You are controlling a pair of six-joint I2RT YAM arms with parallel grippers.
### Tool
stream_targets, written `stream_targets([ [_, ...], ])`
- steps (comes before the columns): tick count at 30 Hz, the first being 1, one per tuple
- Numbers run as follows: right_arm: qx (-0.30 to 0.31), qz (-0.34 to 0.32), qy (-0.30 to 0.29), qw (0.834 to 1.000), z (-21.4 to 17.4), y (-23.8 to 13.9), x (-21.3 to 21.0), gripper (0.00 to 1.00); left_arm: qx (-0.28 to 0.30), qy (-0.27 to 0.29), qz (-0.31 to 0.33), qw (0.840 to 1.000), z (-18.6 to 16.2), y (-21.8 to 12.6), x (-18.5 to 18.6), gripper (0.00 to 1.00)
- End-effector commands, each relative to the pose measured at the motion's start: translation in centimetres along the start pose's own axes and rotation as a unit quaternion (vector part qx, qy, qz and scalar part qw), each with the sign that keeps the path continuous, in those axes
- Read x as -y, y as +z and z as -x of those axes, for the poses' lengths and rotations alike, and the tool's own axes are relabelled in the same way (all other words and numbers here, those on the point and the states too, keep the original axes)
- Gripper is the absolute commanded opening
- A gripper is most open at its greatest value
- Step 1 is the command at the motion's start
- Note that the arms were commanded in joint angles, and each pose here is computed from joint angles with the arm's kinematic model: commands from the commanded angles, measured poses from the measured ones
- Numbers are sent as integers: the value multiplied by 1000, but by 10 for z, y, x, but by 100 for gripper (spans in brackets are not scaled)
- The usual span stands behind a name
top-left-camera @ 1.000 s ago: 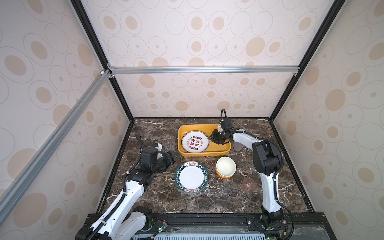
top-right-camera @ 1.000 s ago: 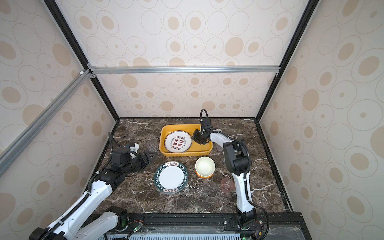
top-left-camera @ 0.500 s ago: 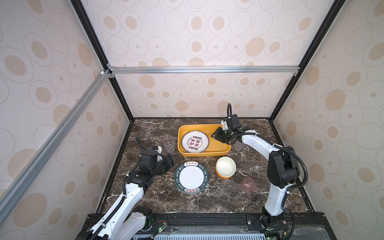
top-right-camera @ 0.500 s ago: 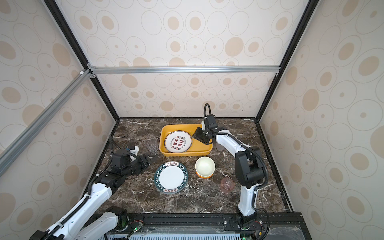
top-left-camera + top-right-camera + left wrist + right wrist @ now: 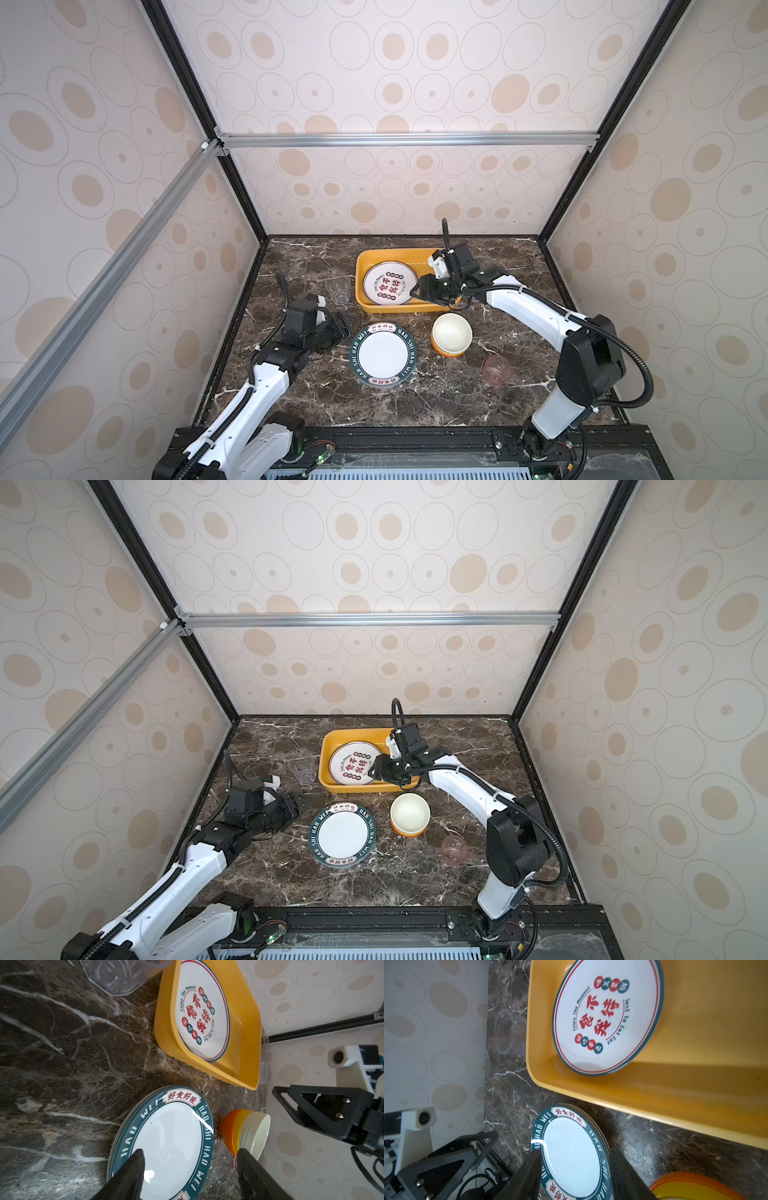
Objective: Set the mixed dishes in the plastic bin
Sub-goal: 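Move the right gripper back to the rim of the next plate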
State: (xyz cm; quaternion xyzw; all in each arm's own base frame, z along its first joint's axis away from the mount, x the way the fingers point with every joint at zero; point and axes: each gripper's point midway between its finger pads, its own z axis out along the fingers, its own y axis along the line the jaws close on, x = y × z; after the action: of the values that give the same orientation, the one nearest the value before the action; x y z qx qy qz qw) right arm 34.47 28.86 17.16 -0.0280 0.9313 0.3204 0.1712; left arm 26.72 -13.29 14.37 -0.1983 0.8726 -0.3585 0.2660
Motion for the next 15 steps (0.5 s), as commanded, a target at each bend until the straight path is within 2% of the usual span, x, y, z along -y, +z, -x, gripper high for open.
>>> stream_targets([
  [1,-26,-28,-27,999,-25,0,2,56,-9,5,25,1000,-9,2,-15,69],
  [5,-45,-49,-48,997,-41,6,-1,56,-13,1,33,999,-16,2,-23,69],
  [9,-57,-73,-67,993,-53,12,-4,62,-19,-5,42,999,-22,4,-31,69],
  [15,-75,-113,-80,988,-63,23,1,62,-26,-9,49,998,-28,8,-39,68],
])
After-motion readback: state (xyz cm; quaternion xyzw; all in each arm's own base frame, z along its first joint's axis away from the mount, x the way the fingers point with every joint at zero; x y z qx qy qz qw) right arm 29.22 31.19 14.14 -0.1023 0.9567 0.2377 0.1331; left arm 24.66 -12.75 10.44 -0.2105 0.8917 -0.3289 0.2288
